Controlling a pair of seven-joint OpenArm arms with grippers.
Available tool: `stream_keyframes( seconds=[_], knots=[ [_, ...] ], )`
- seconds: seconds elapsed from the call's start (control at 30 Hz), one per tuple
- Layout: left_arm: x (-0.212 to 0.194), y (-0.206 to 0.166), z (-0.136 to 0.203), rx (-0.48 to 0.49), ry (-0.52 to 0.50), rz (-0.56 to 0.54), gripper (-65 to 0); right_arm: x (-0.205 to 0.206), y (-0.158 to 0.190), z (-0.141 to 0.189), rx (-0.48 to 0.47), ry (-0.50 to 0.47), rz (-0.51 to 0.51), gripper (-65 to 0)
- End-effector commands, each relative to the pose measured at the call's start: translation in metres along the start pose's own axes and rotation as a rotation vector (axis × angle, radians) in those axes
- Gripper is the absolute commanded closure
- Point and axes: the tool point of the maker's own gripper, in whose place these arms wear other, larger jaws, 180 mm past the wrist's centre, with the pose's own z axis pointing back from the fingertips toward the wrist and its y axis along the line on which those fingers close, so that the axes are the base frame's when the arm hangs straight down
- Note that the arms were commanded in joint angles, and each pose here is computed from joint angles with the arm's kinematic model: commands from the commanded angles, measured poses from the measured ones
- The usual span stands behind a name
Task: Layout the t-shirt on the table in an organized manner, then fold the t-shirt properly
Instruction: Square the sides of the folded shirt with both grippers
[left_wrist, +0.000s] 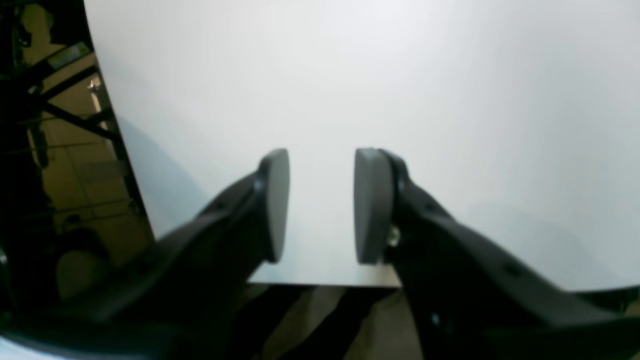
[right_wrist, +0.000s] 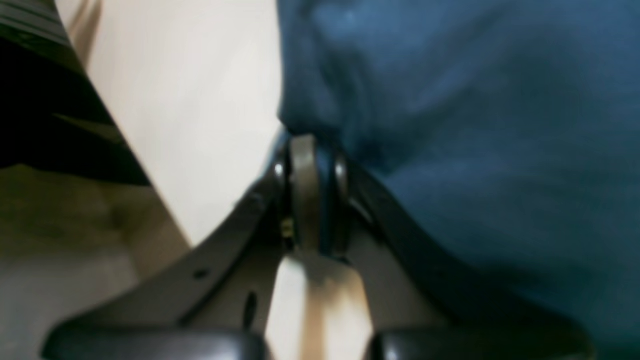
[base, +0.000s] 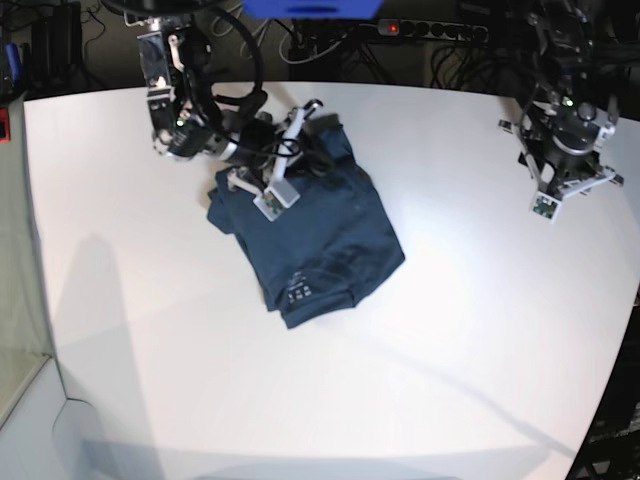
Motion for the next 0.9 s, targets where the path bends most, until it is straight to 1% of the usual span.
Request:
stream_keyframes(
  seconds=[0.0,0.03,0.1,0.13,0.17,0.23,0.33,0.37,0.53,0.6,0.67,0.8,0.87],
  knots=[
    [0.013,0.004,0.003,0.013,-0.044,0.002,-20.9,0.032,0.005,0.01,0.005,-0.087,0.057,-3.2],
    [0.014,0.004,0.002,0.012,-0.046,0.003,-21.0,0.041,0.007,0.019,-0.008,-0.094,0.099,-3.2],
    [0.017,-0.012,-0.003,-0.029,-0.047,0.014,-21.1,0.056,0.011,0.033,-0.031,-0.108,0.163,-3.2],
    [0.018,-0.02,-0.006,-0.048,-0.044,0.02,-21.1,0.06,0.01,0.038,-0.044,-0.111,0.181,-3.2],
    [0.017,-0.028,-0.011,-0.071,-0.038,0.03,-21.1,0.06,0.002,0.045,-0.074,-0.107,0.187,-3.2],
    [0.023,-0.041,-0.019,-0.107,-0.037,0.051,-21.1,0.061,-0.017,0.054,-0.127,-0.11,0.175,-3.2],
    [0.029,-0.064,-0.032,-0.168,-0.027,0.105,-21.0,0.051,-0.057,0.074,-0.228,-0.093,0.127,-3.3],
    [0.033,-0.069,-0.036,-0.184,-0.028,0.121,-21.0,0.051,-0.074,0.082,-0.269,-0.092,0.115,-3.3],
    [0.058,-0.091,-0.048,-0.247,-0.047,0.181,-20.9,0.038,-0.132,0.118,-0.411,-0.075,0.038,-3.3],
    [0.068,-0.096,-0.053,-0.264,-0.054,0.198,-20.8,0.021,-0.146,0.122,-0.43,-0.045,-0.008,-3.3],
    [0.078,-0.101,-0.06,-0.288,-0.065,0.213,-20.8,0.01,-0.154,0.121,-0.43,-0.028,-0.046,-3.3],
    [0.096,-0.119,-0.073,-0.343,-0.096,0.248,-20.8,-0.017,-0.156,0.109,-0.402,0.016,-0.123,-3.2],
    [0.103,-0.128,-0.082,-0.376,-0.101,0.255,-20.8,-0.023,-0.15,0.098,-0.378,0.015,-0.159,-3.2]
  ],
)
